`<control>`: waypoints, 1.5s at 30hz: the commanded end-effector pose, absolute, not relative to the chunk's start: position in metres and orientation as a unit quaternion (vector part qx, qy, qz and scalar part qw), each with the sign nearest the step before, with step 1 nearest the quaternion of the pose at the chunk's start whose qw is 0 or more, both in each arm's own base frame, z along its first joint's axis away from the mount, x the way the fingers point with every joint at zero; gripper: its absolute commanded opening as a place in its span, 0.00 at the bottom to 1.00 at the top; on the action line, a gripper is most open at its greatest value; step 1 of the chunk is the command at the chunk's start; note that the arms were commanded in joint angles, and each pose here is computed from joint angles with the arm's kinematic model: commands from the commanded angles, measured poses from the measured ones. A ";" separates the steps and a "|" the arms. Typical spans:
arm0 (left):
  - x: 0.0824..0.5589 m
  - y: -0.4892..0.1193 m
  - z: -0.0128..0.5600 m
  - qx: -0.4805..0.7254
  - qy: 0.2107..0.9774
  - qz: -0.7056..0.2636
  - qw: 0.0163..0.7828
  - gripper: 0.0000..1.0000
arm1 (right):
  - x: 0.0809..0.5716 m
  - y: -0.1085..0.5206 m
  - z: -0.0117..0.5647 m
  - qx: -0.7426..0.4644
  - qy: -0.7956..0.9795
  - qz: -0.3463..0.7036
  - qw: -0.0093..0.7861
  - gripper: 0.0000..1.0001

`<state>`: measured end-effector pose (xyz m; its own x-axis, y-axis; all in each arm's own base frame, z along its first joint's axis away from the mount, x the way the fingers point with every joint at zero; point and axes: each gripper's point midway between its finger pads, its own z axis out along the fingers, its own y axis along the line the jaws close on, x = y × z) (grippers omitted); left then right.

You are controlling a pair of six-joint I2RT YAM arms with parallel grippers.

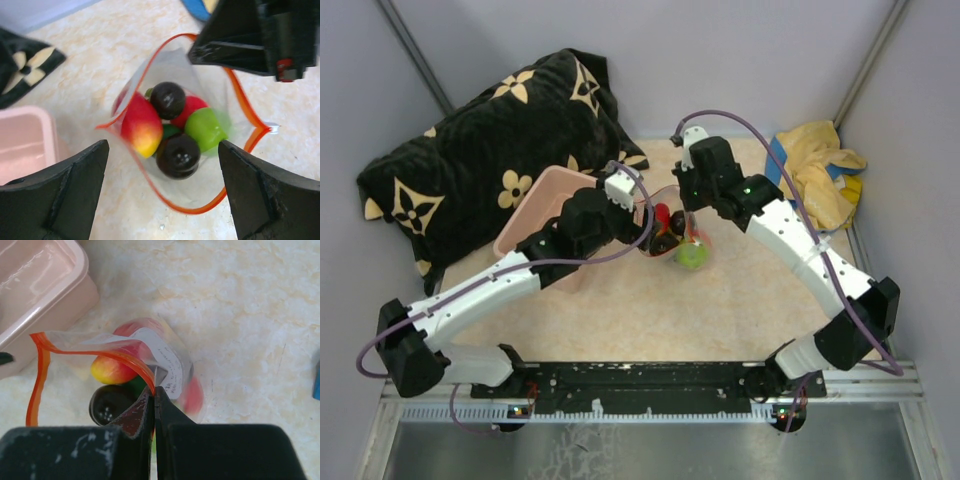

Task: Place the food in the zip-top bag and seal the zipper
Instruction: Pick up the fake fruit from the bin.

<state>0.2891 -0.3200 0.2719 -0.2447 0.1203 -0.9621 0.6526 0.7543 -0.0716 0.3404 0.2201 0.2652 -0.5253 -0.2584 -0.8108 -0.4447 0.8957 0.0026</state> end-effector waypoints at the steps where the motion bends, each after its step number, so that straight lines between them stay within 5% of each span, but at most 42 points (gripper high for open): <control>1: 0.296 -0.284 0.287 0.157 0.786 -0.225 0.555 0.96 | 0.357 0.219 0.273 -0.184 0.855 0.117 0.470 0.00; 10: 0.308 -0.235 0.270 0.035 0.824 -0.221 0.521 0.96 | 0.360 0.210 0.272 -0.169 0.859 0.109 0.471 0.00; 17: 0.315 -0.163 0.199 -0.150 0.877 -0.167 0.424 0.95 | 0.360 0.213 0.273 -0.168 0.857 0.118 0.472 0.00; 27: 0.271 -0.087 0.111 -0.221 0.935 -0.025 0.276 0.95 | 0.357 0.212 0.266 -0.172 0.859 0.118 0.467 0.00; 45: 0.309 0.045 0.125 -0.259 0.906 0.097 0.319 0.96 | 0.346 0.201 0.260 -0.168 0.862 0.110 0.465 0.00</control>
<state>0.2845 0.0339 0.1094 -0.6945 -0.4552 -0.5572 -0.5542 0.8323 0.0109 0.3438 0.2071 0.2361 -0.5626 -0.2370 -0.7921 -0.4137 0.9102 0.0215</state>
